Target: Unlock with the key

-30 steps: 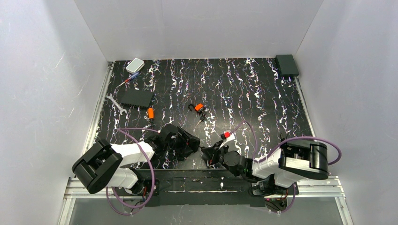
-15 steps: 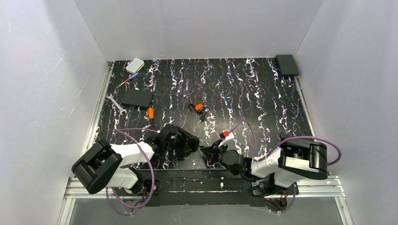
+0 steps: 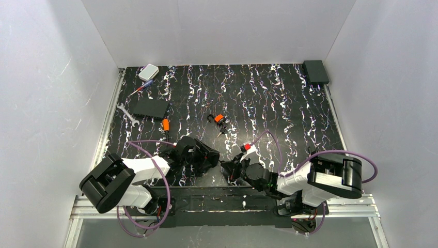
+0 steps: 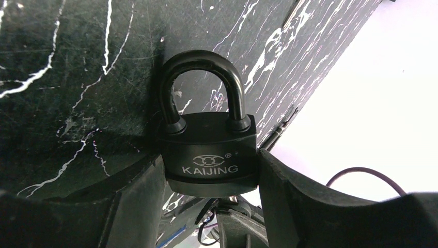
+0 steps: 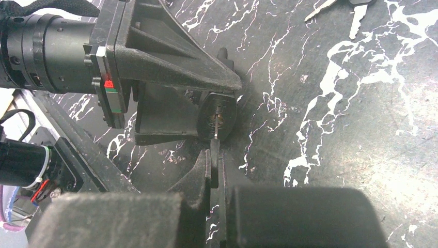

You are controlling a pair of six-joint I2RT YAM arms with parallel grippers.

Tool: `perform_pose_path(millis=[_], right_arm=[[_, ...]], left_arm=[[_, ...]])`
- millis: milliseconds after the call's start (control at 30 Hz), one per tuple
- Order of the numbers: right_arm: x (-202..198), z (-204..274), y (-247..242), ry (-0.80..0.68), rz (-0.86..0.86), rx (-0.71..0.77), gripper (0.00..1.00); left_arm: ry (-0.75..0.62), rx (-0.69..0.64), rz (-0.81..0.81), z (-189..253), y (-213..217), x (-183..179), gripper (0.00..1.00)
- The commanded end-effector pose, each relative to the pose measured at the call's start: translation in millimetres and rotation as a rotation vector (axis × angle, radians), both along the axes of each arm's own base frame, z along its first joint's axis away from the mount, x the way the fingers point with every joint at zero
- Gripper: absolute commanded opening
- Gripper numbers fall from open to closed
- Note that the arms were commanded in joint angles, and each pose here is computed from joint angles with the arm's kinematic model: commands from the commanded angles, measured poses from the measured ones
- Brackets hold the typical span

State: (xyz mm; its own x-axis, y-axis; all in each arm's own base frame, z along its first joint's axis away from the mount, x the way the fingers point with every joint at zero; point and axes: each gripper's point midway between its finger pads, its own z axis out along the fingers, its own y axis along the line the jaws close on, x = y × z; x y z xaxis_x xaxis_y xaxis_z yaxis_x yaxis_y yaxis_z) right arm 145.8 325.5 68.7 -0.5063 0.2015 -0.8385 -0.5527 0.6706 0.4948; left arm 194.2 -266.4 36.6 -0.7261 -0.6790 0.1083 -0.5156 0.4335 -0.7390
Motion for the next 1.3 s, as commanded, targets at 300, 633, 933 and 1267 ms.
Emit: perform_pose_path(millis=[300, 633, 933, 1267], right_arm=[[-11.8, 42.4, 26.4, 0.03, 0.098, 0.153, 0.01], [-14.3, 55.8, 29.8, 0.023, 0.125, 0.189, 0.01], [8.4, 41.6, 17.1, 0.065, -0.042, 0.143, 0.01], [8.2, 54.1, 23.1, 0.022, 0.021, 0.15, 0.01]], left_arm=[[0.026, -0.087, -0.177, 16.4, -26.5, -25.9, 0.0], [-0.009, -0.169, -0.193, 32.6, -33.9, -25.6, 0.0], [0.008, -0.33, -0.142, 48.4, -40.0, -23.5, 0.0], [-0.025, -0.425, -0.142, 65.6, -42.5, -23.0, 0.0]])
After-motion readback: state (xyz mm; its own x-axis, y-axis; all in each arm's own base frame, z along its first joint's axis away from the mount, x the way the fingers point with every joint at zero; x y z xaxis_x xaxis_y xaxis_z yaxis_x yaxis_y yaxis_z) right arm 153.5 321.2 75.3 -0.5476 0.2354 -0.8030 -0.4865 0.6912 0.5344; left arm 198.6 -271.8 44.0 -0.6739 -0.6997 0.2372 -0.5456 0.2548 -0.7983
